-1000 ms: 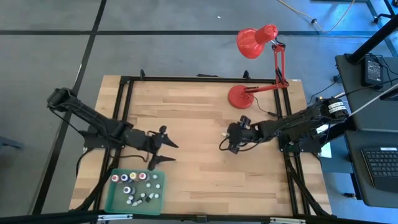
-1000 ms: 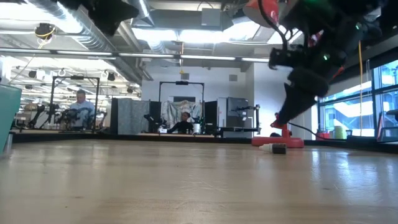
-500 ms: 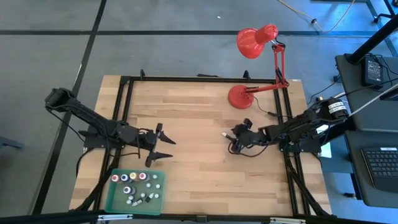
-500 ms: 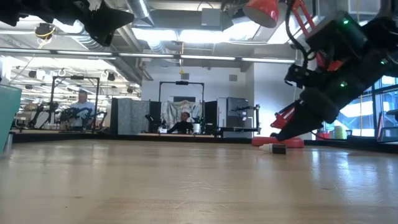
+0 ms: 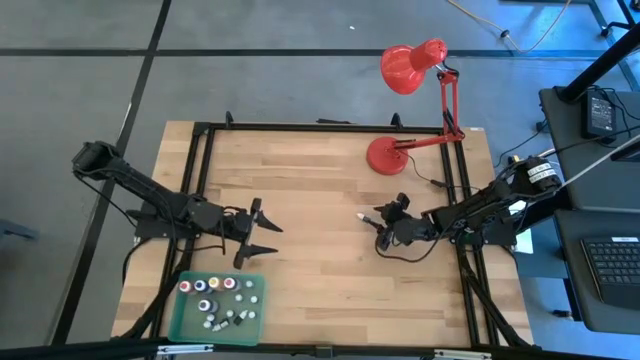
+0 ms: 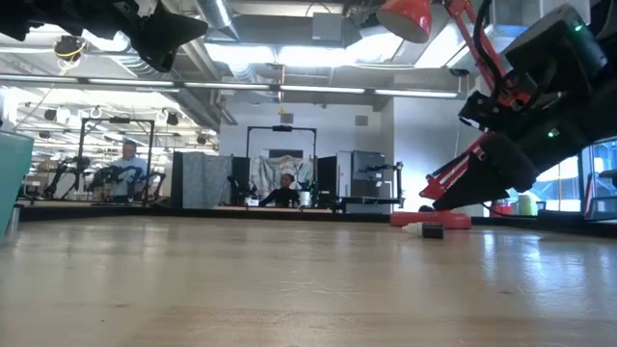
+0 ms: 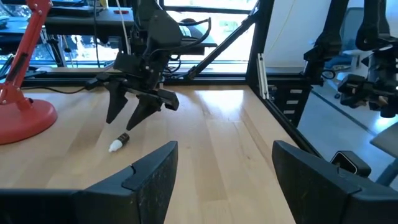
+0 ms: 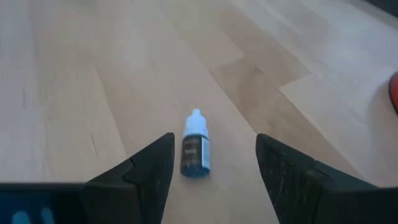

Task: Pick & Place food coloring
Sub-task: Put the brown food coloring into the blue bin

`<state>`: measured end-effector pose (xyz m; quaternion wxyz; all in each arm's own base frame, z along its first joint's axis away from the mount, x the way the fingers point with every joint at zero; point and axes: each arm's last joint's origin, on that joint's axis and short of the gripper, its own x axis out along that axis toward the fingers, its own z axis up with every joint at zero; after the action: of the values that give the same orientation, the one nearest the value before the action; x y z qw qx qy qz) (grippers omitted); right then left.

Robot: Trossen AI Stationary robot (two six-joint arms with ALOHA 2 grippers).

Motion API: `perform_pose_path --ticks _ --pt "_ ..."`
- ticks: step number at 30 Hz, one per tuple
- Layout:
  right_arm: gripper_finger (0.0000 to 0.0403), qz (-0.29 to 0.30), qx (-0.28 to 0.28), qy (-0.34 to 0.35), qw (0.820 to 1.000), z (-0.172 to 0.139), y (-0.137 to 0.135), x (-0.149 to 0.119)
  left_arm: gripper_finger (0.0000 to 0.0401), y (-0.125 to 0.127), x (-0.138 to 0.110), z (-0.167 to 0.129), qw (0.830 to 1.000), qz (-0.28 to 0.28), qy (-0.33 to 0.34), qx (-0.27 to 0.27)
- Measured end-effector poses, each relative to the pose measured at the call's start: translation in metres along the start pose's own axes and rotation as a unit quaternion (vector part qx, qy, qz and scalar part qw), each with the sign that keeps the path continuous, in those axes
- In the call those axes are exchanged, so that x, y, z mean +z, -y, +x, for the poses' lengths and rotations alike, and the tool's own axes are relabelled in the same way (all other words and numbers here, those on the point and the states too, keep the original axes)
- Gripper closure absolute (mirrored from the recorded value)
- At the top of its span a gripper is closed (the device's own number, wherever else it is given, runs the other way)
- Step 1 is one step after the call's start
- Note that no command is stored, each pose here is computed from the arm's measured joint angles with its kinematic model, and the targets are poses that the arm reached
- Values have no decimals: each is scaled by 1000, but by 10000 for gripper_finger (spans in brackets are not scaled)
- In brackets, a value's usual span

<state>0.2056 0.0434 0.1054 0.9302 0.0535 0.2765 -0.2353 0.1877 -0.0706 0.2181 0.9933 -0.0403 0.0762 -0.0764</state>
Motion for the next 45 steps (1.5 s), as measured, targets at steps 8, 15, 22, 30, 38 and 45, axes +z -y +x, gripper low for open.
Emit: perform_pose_path --ticks 8,15,22,30,38,45 --pt "176 -2 -5 13 1000 10 -5 -10 147 0 0 0 1000 -3 0 0" --pt "176 -13 -14 25 1000 19 -14 -25 147 0 0 0 1000 -4 -1 -4" --pt "179 6 -38 19 999 27 -13 -37 147 0 0 0 1000 -4 -1 -4" --pt "250 -6 -33 19 999 28 -14 -38 147 0 -1 0 1000 0 -3 -3" --pt "331 -17 -29 28 999 29 -15 -37 147 0 0 0 1000 0 -2 -4" --pt "325 -8 -13 67 998 28 -21 -23 147 0 0 0 1000 -30 -1 -4"
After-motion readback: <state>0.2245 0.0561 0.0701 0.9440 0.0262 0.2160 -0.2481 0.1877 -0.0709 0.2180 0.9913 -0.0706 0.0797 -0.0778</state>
